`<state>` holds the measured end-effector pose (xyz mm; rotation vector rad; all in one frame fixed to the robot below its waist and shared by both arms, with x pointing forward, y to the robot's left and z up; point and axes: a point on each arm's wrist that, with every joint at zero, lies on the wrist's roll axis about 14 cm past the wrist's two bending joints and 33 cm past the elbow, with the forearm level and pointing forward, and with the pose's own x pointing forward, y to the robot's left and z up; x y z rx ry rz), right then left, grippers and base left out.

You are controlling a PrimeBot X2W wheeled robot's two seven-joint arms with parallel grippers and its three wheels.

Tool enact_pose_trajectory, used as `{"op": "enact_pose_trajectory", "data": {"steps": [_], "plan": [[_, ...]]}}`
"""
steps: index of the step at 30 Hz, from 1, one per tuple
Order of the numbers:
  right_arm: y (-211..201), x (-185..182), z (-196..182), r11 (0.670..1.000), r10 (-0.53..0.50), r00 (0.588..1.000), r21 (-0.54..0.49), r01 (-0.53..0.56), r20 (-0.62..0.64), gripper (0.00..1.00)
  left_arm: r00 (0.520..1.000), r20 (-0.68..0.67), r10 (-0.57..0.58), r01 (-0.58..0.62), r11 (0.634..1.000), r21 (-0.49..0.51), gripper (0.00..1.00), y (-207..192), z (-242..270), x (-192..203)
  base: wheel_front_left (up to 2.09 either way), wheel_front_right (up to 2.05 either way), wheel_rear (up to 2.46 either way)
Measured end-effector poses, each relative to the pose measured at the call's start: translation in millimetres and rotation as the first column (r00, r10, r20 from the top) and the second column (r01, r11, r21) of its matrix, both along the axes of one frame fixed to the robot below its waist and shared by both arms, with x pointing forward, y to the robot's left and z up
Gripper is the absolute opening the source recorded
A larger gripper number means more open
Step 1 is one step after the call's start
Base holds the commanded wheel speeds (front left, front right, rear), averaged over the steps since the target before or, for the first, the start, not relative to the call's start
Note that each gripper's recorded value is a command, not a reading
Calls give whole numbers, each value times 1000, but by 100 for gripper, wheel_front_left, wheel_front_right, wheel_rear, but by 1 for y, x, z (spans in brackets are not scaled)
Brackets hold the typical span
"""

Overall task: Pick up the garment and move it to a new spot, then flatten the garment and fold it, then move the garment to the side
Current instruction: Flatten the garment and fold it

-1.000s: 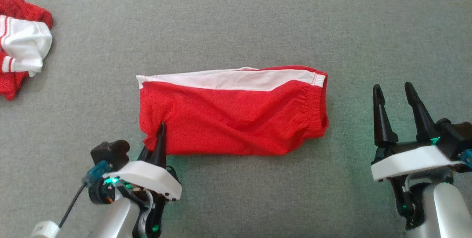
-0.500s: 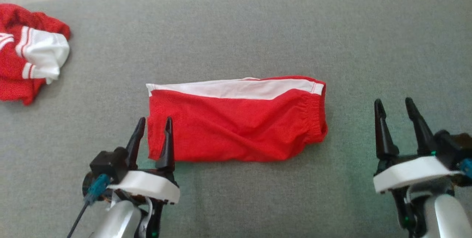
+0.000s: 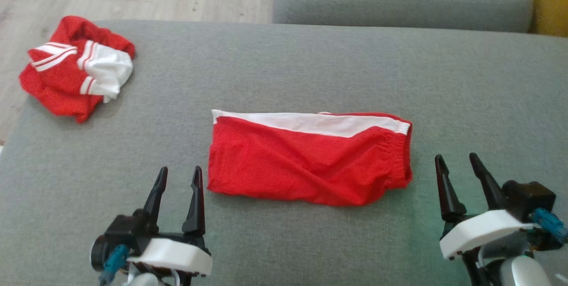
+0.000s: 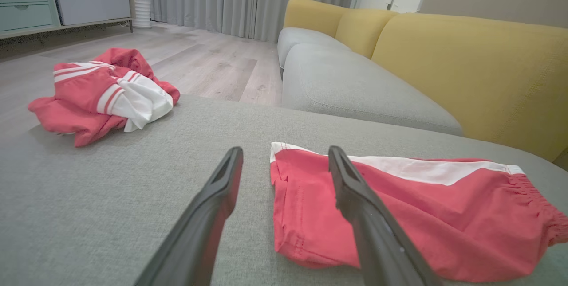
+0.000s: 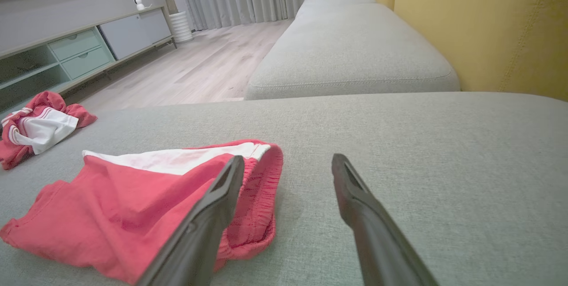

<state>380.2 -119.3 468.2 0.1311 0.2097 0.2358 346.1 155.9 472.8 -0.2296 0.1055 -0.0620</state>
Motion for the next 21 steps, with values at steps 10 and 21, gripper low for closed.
{"op": "enact_pose_trajectory", "data": {"steps": [10,21], "plan": [[33,19,-30,995,95,977,19,-93,-190,100,999,8,40,-40,999,-17,100,5,4,-14,0,0,0],[53,20,-97,984,148,852,-13,-179,-502,98,995,-38,91,-92,995,-30,100,14,-9,-16,0,0,0]]}}
